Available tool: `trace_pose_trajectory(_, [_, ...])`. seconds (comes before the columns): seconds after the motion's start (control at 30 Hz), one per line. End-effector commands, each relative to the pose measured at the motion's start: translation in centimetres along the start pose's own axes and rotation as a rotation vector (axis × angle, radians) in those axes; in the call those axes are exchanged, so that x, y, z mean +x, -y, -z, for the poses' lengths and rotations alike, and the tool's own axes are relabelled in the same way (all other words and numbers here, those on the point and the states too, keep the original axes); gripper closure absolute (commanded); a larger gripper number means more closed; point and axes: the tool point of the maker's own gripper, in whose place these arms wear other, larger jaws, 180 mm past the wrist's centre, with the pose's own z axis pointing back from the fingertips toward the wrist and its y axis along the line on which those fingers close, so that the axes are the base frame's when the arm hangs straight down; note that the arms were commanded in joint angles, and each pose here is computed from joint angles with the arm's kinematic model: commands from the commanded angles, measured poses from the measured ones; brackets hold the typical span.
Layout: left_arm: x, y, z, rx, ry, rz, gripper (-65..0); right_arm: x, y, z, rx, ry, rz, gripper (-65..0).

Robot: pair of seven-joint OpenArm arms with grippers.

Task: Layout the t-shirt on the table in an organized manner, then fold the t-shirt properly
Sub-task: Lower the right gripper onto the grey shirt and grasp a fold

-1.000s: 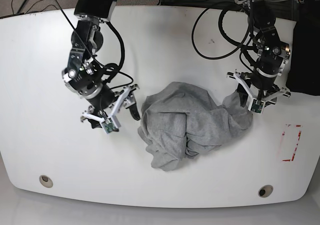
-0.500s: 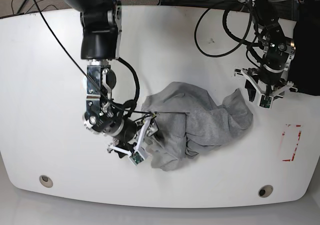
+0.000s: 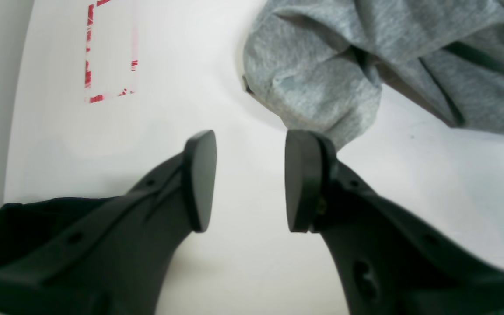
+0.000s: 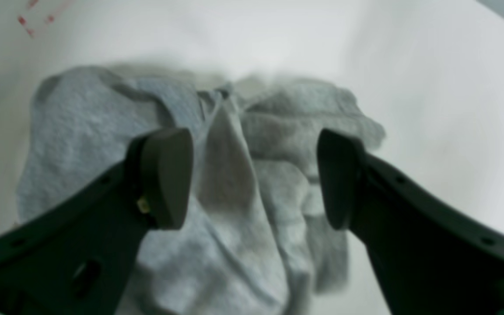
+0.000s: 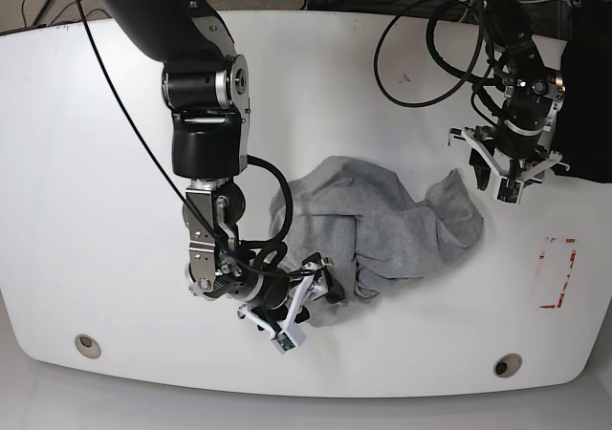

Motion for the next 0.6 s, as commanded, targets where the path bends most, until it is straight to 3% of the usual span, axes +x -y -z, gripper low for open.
trace_pose_trajectory(0.0, [1.4,-0.5,-0.2,0.014,0.05,-0.001,-24.2,2.0,0.0,0.2,0.013,0.062,0.016,-39.8])
trace_pose_trajectory(0.57, [1.6,-0.5,-0.1,0.013,0.055,-0.002,-24.2,-2.0,-0.7,1.0,0.035,0.013,0.079,-37.4])
